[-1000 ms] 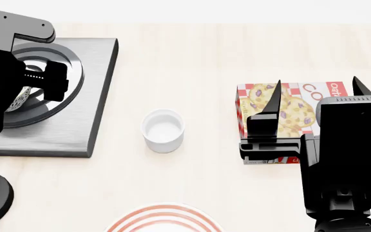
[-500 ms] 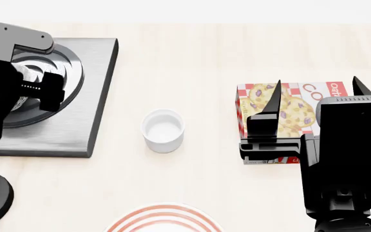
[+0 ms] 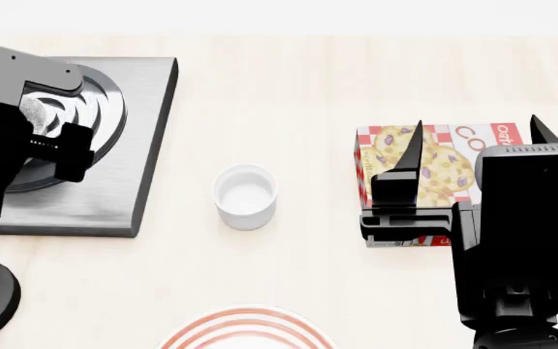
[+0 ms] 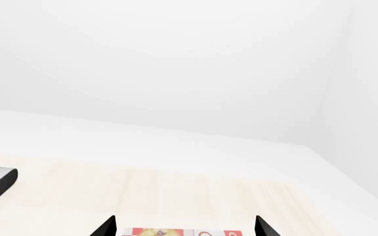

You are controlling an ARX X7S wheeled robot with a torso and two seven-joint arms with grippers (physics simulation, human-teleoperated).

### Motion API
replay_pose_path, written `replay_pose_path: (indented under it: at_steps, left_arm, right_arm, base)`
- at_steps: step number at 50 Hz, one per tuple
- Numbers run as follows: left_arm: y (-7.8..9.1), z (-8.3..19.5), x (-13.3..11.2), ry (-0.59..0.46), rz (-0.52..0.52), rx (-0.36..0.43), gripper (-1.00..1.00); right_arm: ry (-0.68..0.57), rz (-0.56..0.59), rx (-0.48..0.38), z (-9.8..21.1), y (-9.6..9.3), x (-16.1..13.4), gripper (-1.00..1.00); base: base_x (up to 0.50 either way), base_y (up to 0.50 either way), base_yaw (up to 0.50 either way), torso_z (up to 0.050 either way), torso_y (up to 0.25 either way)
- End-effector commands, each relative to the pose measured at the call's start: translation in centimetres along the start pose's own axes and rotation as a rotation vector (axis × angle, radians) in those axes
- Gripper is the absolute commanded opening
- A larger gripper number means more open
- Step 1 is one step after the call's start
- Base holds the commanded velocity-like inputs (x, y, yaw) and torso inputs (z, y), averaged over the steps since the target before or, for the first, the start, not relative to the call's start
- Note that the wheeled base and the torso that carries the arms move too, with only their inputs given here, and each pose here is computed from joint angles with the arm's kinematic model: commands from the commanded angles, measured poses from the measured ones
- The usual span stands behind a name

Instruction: Pick the akita bowl on the stove and place it on the plate.

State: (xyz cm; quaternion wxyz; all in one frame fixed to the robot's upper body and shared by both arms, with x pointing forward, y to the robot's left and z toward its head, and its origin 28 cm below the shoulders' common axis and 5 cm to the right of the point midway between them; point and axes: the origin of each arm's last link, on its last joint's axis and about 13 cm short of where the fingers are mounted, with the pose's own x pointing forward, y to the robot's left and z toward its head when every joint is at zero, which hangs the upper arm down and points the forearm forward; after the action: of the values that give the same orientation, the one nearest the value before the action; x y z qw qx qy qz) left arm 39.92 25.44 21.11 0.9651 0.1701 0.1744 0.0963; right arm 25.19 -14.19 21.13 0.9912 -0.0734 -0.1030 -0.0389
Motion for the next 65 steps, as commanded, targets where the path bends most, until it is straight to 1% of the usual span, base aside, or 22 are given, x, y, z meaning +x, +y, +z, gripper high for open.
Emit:
replay_pose_path:
  at_steps: [1, 39, 65]
  left_arm:
    - [-0.7, 0.0, -0.1, 0.013, -0.057, -0.037, 1.0]
    - [-0.5, -1.1, 0.2, 0.055, -0.043, -0.03, 1.0]
    - [-0.4, -1.5, 0.3, 0.063, -0.039, -0.021, 1.0]
  right_arm:
    - [-0.004, -0.008, 0.014, 0.0, -0.1, 0.0, 1.0]
    - [-0.004, -0.008, 0.014, 0.1, -0.1, 0.1, 1.0]
    - [-0.004, -0.008, 0.014, 0.1, -0.1, 0.1, 1.0]
  base:
    - [0.0, 0.0, 0.0, 0.0, 0.0]
    - [0.0, 0.0, 0.0, 0.0, 0.0]
    - [0.0, 0.0, 0.0, 0.0, 0.0]
